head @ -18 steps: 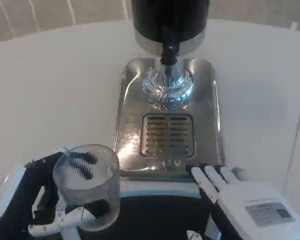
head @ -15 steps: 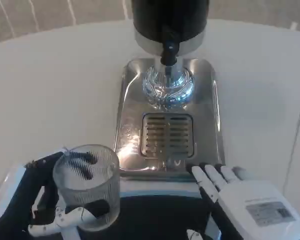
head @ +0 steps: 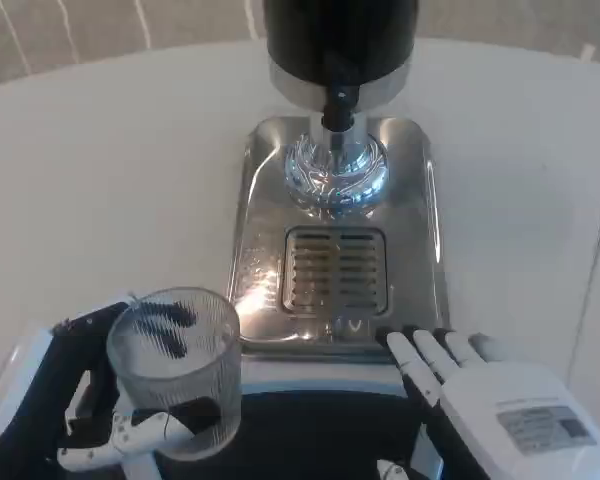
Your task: Grasp the cup under the faucet to collect the drink, then remove the cup.
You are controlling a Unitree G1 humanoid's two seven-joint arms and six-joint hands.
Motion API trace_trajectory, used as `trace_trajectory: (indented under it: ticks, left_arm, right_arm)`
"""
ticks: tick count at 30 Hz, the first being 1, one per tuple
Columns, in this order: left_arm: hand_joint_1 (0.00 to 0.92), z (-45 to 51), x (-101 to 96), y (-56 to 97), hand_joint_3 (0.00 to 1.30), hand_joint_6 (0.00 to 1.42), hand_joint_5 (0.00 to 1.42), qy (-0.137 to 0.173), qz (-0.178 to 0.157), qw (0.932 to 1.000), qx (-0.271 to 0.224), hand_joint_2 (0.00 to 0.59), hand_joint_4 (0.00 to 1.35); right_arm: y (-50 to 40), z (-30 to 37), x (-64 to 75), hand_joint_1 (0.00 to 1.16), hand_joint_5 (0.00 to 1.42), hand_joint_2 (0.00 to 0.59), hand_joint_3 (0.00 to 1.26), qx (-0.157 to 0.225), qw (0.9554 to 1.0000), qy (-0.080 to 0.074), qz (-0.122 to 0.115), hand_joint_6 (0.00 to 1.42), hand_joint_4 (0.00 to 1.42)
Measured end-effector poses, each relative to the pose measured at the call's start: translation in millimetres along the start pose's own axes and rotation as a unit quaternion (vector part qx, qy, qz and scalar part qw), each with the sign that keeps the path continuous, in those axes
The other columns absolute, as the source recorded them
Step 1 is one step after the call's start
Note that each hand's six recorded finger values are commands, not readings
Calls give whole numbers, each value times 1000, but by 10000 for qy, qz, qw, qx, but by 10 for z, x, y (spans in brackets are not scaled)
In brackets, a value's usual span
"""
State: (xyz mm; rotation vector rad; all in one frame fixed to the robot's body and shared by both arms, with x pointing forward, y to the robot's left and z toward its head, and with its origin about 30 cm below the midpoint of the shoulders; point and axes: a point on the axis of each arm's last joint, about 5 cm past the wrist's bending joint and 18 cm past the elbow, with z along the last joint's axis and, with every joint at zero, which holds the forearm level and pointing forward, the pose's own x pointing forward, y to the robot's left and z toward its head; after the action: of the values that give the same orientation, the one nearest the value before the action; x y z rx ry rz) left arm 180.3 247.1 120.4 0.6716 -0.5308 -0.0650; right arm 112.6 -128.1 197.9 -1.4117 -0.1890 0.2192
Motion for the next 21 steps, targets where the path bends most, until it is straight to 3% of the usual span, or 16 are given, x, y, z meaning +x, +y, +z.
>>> trace_trajectory:
  ticks: [13, 17, 21]
  left_arm:
    - [580, -13, 67, -36, 933, 1424, 1360, -35, 23, 10000, -49, 33, 1107]
    - [580, -46, 172, -111, 933, 1424, 1360, -43, 52, 10000, -37, 33, 1107]
    - [580, -70, 309, -212, 933, 1424, 1360, -88, 96, 9999, -69, 33, 1107]
  right_arm:
    - [-23, -12, -31, 183, 0, 563, 0, -17, 10000, 59, -57, 0, 0]
    - [-18, -6, -65, 183, 0, 563, 0, -21, 10000, 44, -14, 0, 0]
    - [-14, -24, -100, 183, 0, 563, 0, -27, 9999, 126, 34, 0, 0]
